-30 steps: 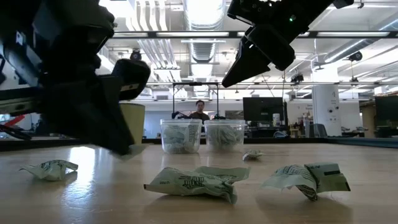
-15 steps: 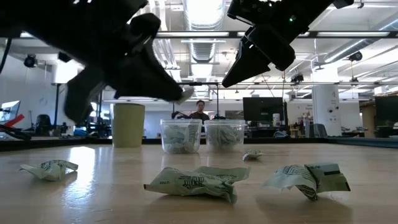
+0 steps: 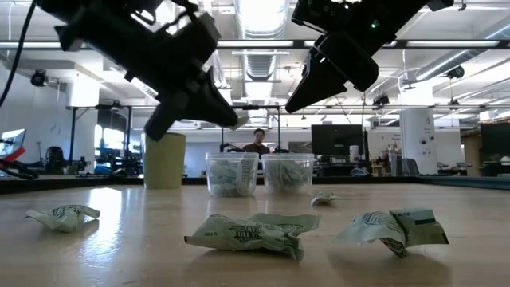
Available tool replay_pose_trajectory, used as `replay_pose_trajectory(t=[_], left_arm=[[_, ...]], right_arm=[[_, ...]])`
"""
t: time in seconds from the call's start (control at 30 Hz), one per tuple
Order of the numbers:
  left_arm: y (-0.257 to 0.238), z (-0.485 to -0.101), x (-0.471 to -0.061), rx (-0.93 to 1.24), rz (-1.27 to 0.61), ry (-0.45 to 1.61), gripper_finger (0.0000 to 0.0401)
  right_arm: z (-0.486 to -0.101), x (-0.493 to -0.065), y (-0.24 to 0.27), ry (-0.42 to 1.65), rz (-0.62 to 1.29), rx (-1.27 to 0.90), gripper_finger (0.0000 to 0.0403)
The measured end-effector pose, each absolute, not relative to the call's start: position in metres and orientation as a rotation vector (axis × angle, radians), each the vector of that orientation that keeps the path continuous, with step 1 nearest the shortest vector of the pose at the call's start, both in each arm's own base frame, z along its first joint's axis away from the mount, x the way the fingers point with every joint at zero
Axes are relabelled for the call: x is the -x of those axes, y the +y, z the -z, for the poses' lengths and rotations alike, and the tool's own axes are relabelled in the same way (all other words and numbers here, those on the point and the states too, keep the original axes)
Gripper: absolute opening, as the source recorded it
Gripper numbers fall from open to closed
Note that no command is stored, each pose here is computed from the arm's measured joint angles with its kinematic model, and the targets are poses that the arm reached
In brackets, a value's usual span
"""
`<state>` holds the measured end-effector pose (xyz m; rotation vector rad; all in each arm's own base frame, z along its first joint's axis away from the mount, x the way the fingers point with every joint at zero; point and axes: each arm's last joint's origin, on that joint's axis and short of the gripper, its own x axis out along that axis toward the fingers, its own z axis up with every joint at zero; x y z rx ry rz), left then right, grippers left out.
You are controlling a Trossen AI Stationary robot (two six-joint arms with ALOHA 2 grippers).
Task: Pick and place items into bin
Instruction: Put the stevia packet into the left transparent bin, then put the stevia packet into the right transparent bin
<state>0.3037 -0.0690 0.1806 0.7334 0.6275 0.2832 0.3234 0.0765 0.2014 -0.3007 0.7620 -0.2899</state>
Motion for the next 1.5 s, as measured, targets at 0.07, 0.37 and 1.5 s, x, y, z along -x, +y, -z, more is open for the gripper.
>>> replay_pose_trajectory(t=[0.07, 0.37, 1.5], left_arm=[[-0.061, -0.18, -0.305, -0.698, -0.3, 0.636, 0.0004], [-0.043, -0.179, -0.309, -0.591, -0.363, 0.641, 0.0004], [-0.064, -0.186, -0.291, -0.619, -0.315, 0.705, 0.0134]], right_arm=[[-0.201, -0.323, 0.076, 0.762, 0.29, 0.3, 0.0074], [-0.201, -0.323, 0.076, 0.76, 0.291, 0.297, 0.0071], [-0.193, -0.32, 0.084, 0.843, 0.018, 0.137, 0.0068]])
